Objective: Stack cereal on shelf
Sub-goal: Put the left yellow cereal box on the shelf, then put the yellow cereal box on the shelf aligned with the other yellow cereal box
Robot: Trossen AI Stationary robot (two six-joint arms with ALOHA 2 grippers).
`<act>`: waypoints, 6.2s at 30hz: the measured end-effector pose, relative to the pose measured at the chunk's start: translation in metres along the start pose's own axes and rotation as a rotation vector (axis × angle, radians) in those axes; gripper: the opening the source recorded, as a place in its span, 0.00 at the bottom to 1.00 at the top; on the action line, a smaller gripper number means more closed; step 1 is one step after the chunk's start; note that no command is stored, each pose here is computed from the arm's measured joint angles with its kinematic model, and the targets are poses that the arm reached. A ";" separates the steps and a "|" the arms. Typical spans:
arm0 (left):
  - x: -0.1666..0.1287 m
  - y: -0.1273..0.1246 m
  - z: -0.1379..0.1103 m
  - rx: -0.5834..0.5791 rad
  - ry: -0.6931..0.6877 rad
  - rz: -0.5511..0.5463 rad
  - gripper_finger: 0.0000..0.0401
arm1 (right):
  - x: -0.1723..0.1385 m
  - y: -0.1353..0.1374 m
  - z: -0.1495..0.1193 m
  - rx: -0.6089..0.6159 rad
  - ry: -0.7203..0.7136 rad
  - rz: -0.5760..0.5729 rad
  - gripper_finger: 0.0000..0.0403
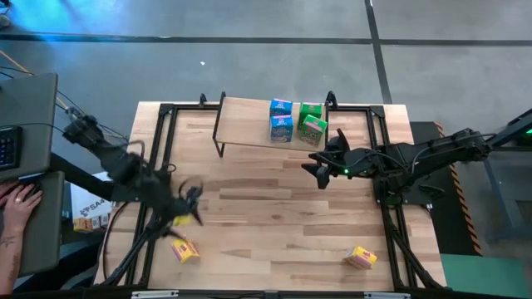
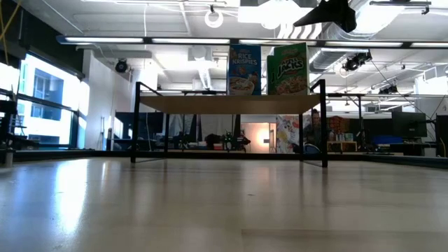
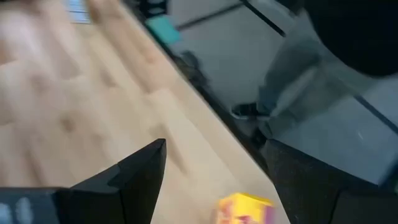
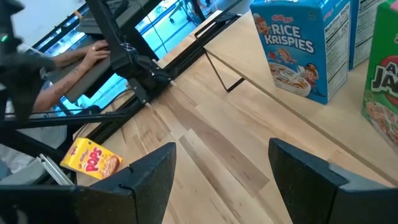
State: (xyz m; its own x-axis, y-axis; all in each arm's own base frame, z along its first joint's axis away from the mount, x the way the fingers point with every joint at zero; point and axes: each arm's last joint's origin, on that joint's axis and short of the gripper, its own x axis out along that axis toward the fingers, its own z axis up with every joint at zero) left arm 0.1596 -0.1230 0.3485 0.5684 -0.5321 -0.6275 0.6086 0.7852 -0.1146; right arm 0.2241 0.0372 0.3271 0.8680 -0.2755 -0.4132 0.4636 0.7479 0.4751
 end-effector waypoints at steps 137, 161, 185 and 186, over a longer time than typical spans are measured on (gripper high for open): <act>-0.114 0.314 -0.047 -0.335 0.453 0.693 0.42 | -0.001 -0.012 -0.011 0.068 0.109 -0.112 0.63; -0.128 0.312 -0.029 -0.341 0.389 0.760 0.60 | -0.001 -0.012 -0.011 0.050 0.113 -0.107 0.63; -0.173 0.274 0.015 -0.507 0.098 0.935 0.60 | -0.001 -0.012 -0.011 0.050 0.116 -0.106 0.63; -0.176 0.269 0.017 -0.532 0.063 0.930 0.60 | -0.001 -0.012 -0.011 0.050 0.115 -0.106 0.63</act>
State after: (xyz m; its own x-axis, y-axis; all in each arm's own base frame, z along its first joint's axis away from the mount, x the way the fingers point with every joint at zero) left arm 0.2328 0.1766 0.4406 0.6455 0.3509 -0.6783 -0.3762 0.9191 0.1175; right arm 0.2156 0.0355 0.3134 0.7891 -0.2780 -0.5478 0.5620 0.6868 0.4610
